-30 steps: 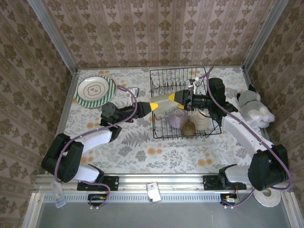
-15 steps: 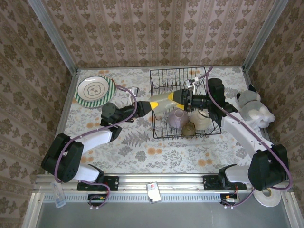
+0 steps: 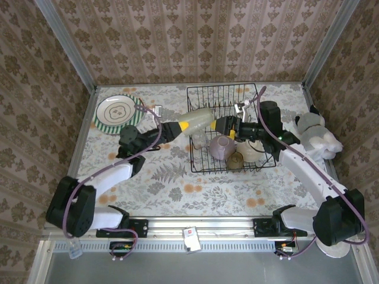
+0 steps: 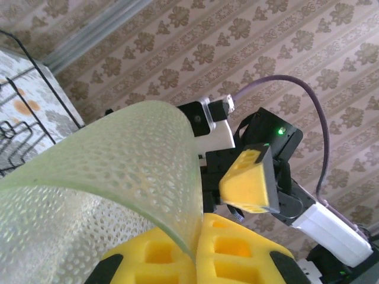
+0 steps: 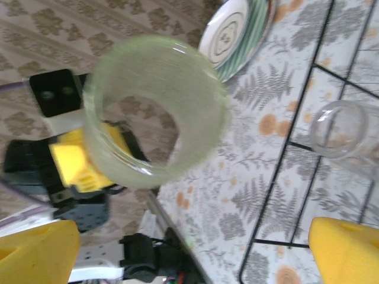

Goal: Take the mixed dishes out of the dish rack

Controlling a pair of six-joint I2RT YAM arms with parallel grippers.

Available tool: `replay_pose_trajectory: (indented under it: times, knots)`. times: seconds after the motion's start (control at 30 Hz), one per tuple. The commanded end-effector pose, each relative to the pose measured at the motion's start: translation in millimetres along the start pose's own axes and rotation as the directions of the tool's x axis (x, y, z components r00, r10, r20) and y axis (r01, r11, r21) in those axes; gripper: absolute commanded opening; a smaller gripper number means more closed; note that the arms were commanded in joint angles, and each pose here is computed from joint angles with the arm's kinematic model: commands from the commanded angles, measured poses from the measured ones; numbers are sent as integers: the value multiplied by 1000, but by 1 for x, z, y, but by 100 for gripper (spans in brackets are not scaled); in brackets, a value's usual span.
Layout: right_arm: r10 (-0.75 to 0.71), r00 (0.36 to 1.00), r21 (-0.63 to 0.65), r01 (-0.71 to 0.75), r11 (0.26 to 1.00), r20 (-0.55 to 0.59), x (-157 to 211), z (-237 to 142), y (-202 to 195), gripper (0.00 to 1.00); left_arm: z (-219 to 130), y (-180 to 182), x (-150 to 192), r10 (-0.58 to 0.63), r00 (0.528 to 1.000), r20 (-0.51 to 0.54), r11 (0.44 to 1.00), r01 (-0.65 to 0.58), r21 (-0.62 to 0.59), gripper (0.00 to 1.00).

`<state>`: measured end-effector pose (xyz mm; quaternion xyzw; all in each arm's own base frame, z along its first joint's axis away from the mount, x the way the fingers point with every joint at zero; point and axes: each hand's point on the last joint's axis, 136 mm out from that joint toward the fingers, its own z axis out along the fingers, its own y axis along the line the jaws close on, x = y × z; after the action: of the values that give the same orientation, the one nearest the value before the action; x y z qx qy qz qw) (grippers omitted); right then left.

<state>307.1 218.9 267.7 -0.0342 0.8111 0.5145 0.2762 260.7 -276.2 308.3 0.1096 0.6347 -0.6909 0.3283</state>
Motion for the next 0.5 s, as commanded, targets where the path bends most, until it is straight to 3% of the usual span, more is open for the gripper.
replay_pose_trajectory:
  times: [0.0,0.13,0.3,0.47]
  knots:
    - [-96,994,114,90,989,45,-6,-10,-2,100,-12,-4,-4,96,995,3,992,-96,-81,0]
    - [-146,987,176,132,976,72,-7,-15,-4,100,-27,-1,-1,167,985,-51,954,-175,-243,0]
    - [-193,975,221,166,961,107,-10,-18,-8,100,-62,-3,-13,283,955,-90,842,-292,-453,0]
    - [-229,966,248,195,949,117,-11,-16,-12,100,-86,-3,-17,311,935,-170,732,-349,-585,0]
